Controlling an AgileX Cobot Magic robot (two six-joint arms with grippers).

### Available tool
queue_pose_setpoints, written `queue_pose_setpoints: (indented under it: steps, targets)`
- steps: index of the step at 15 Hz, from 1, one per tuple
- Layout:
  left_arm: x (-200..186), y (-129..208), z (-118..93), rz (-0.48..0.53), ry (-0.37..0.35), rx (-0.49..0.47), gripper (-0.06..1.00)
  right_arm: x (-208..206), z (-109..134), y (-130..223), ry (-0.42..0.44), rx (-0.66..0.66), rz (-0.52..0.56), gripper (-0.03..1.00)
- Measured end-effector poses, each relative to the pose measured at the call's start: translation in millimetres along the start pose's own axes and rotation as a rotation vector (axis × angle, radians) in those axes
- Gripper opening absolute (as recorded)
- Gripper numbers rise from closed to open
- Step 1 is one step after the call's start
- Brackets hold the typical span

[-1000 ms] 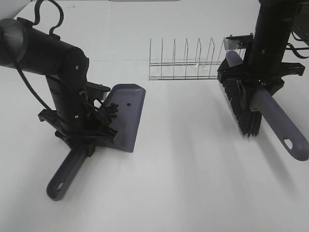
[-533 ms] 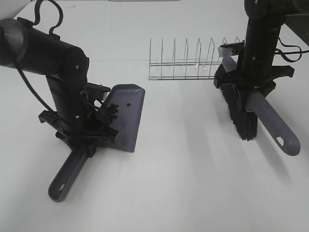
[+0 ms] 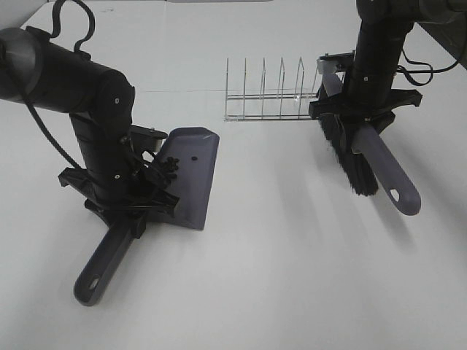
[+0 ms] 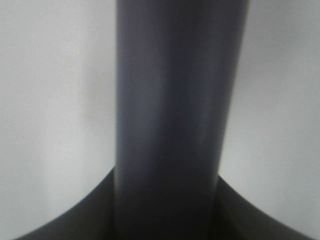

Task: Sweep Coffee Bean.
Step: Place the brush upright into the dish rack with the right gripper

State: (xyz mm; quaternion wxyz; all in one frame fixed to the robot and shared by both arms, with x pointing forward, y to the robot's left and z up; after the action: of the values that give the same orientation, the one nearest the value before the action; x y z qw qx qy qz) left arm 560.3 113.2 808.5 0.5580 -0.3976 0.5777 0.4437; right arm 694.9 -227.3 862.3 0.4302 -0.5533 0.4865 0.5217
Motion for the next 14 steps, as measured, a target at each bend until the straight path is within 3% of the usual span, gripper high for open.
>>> queue_pose_setpoints:
  steps: [5,8,14]
  targets:
    - [0.0,0.1,0.0,0.001,0.0,0.0,0.32,-5.9,-15.5,-17.2,-0.087,0.077,-0.053,0.27]
    - [0.0,0.1,0.0,0.001,0.0,0.0,0.32,-3.9,-10.7,-28.3,-0.146,0.082,-0.08,0.27]
    - [-0.4,0.0,0.0,0.002,0.0,0.0,0.32,-0.3,-13.8,-58.1,-0.156,0.089,-0.154,0.27]
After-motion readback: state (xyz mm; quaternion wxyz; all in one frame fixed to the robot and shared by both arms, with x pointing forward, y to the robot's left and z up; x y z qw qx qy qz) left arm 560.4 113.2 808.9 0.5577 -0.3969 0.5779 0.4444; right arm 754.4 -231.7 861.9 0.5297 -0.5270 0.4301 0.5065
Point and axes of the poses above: a point on each arm's last joint axis where the gripper is mounted, x pointing out along that axis toward the gripper, z along the wrist's bending axis when the last joint is at zero, y = z × x, the point moved 5 cm from there along x, pointing out along that axis toward the gripper, and after that the axes turned 1 degree about -x, right-handed, at the moved point
